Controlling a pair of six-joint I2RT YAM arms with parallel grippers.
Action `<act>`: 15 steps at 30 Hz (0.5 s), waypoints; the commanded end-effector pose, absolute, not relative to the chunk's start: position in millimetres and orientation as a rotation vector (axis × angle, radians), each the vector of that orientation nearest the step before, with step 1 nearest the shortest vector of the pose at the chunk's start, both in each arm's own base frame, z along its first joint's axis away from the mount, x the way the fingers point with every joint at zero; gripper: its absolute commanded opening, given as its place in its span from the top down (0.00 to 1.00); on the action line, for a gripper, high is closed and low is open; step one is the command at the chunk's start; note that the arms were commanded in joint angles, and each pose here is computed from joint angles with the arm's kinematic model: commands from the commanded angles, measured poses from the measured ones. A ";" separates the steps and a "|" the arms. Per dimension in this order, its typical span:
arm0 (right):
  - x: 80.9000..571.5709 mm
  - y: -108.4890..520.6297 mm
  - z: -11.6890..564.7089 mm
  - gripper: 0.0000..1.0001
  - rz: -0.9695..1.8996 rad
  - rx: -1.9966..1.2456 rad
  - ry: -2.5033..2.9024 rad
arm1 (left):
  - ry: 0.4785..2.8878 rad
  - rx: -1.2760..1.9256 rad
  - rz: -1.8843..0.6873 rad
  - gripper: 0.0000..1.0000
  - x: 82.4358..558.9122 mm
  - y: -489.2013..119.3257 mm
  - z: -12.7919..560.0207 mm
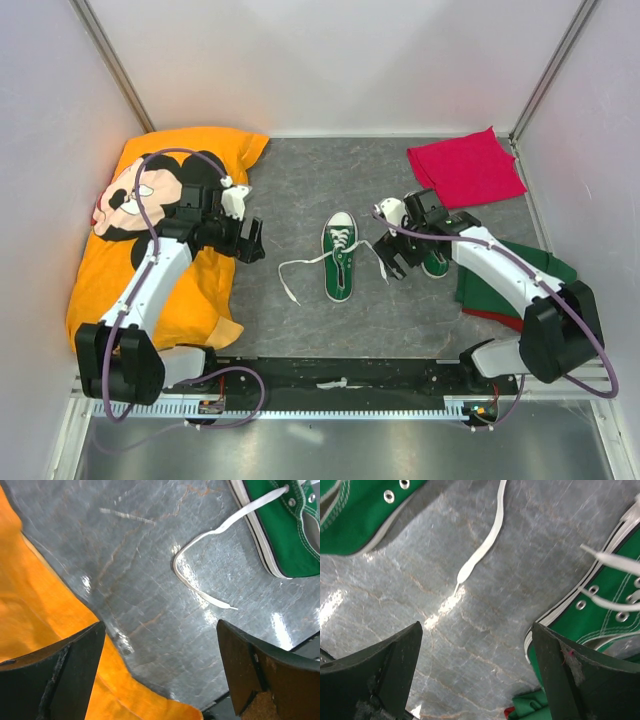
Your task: Tie the shoes
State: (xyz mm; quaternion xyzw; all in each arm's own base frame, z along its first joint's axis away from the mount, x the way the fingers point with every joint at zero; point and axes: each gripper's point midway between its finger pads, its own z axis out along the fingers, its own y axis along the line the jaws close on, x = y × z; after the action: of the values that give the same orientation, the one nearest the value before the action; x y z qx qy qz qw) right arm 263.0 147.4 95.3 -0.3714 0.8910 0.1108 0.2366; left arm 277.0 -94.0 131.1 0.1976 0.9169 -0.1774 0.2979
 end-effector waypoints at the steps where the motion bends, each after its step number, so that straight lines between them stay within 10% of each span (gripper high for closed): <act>1: 285.0 158.3 107.9 0.02 0.304 -1.041 2.394 | 2.252 0.797 -0.437 0.01 286.9 -104.0 167.0; 15: 302.0 168.3 73.6 0.02 0.323 -1.101 2.488 | 1.633 1.929 -0.607 0.18 227.4 -180.8 104.5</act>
State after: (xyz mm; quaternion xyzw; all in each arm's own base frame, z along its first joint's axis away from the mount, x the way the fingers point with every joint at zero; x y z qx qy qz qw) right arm 289.1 161.1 68.3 -0.3927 0.8928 0.1129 0.1896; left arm 225.5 -167.5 117.6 0.6227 0.7016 -0.2172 0.2699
